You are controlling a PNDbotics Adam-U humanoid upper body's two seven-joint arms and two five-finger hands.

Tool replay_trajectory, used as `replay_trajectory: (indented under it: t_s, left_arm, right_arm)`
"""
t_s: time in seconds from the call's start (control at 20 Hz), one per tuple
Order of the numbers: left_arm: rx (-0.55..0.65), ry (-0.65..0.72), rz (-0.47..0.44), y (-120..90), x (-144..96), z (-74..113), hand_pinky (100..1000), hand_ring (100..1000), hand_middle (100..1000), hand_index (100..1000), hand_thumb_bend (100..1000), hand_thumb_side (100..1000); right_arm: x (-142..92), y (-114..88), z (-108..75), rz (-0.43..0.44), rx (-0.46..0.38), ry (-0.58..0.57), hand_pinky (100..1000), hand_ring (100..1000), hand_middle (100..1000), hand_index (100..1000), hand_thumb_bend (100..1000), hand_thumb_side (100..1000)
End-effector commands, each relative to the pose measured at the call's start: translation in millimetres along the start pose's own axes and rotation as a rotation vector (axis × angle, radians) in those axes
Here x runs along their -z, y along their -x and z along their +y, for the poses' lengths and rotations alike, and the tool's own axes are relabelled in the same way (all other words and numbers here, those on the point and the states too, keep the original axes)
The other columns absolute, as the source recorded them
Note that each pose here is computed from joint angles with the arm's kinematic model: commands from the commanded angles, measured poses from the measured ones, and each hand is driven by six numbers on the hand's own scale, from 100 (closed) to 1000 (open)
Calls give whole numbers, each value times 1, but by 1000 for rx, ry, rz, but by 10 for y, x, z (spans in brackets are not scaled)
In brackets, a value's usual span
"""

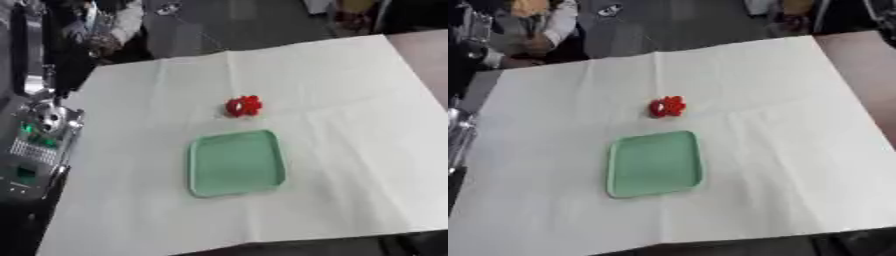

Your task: Pick up objects on the table and place them in the box.

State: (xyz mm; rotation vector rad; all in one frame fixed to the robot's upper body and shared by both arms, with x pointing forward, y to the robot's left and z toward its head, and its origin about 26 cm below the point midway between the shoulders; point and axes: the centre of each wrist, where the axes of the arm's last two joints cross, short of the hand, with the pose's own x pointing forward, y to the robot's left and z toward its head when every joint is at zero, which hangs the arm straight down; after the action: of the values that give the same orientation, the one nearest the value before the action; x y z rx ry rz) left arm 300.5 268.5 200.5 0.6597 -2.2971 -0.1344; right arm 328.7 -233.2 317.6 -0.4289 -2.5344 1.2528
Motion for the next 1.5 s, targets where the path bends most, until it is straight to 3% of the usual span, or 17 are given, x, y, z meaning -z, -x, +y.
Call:
replay_trajectory:
  t_s: [0.05,0.25,0.55,0.9,1.5]
  left_arm:
    - [1,-11,-36,-68,59,52,355,526,624,740,527,683]
    - [-4,-9,-34,-69,54,41,354,526,623,740,528,683]
    - [-11,-13,-31,-70,51,30,351,524,622,740,528,683]
    - [-28,-9,-35,-90,63,1,351,524,622,740,528,683]
    - [-77,-7,-73,-179,141,-85,355,526,622,740,528,683]
  right_arm:
    - [113,157,-76,37,-92,-107,624,790,800,753,236,883]
    - [257,376,-69,54,-169,-173,668,784,807,760,294,885]
    - [466,692,56,100,-249,-277,709,797,854,818,272,928]
    - [733,897,153,85,-322,-393,729,796,858,851,273,950]
    - [722,1121,364,99,-354,-428,718,769,837,845,267,949]
